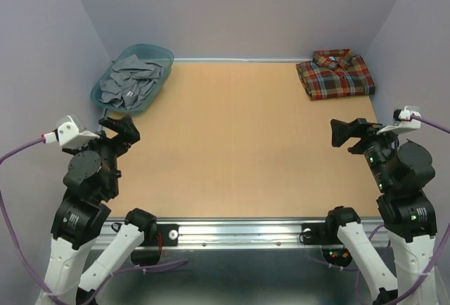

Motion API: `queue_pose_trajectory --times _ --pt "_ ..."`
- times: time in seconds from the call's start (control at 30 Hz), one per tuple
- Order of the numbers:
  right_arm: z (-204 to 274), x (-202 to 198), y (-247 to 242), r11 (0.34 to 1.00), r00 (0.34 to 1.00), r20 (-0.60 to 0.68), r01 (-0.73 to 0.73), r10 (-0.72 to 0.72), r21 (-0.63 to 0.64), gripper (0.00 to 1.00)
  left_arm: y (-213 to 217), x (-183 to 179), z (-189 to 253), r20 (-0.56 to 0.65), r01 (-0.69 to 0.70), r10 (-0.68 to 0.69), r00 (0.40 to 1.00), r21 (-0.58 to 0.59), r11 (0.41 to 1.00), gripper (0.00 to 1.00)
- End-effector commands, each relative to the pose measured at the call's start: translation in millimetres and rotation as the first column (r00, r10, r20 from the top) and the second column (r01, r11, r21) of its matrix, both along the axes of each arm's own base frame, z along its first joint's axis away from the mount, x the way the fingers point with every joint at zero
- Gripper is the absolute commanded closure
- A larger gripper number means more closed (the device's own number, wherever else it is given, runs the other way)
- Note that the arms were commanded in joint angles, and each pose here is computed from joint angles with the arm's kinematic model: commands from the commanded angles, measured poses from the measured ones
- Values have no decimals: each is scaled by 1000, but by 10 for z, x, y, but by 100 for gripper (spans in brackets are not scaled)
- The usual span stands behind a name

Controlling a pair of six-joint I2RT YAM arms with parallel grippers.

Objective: Fold and stack the long sleeve shirts
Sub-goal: Grab the shirt from the pile

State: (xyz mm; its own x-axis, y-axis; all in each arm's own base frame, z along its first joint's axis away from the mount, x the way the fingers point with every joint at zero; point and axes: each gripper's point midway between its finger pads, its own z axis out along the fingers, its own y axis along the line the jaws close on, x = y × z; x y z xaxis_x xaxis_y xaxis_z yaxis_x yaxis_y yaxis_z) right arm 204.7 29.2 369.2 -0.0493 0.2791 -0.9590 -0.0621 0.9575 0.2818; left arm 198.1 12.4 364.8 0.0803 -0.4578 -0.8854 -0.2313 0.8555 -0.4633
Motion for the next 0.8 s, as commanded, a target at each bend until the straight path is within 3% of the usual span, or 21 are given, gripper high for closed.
queue_pose_trajectory --times 0.0,0.13,0.23,0.33,0.43,0.77 --pt "6 121 26 1000 1000 5 -5 5 -8 0 -256 381 21 -11 45 -45 999 -15 999 1" --pt "97 284 121 999 999 -23 -35 36 25 0 -466 723 -10 -45 63 -65 997 -54 997 1" --pt "-1 218 316 984 985 -43 -171 169 -41 0 -640 992 53 -34 88 -91 995 -82 993 1" --pt "-53 275 244 994 995 -21 -101 102 40 0 -657 1138 82 -65 59 -63 996 -66 996 1" --pt "-98 243 357 984 984 -24 -178 178 2 0 -647 1249 22 -95 42 -49 994 -75 996 1" --pt "-115 56 377 981 981 13 -194 194 -23 0 -539 1894 -441 -204 -24 -20 979 -211 977 1"
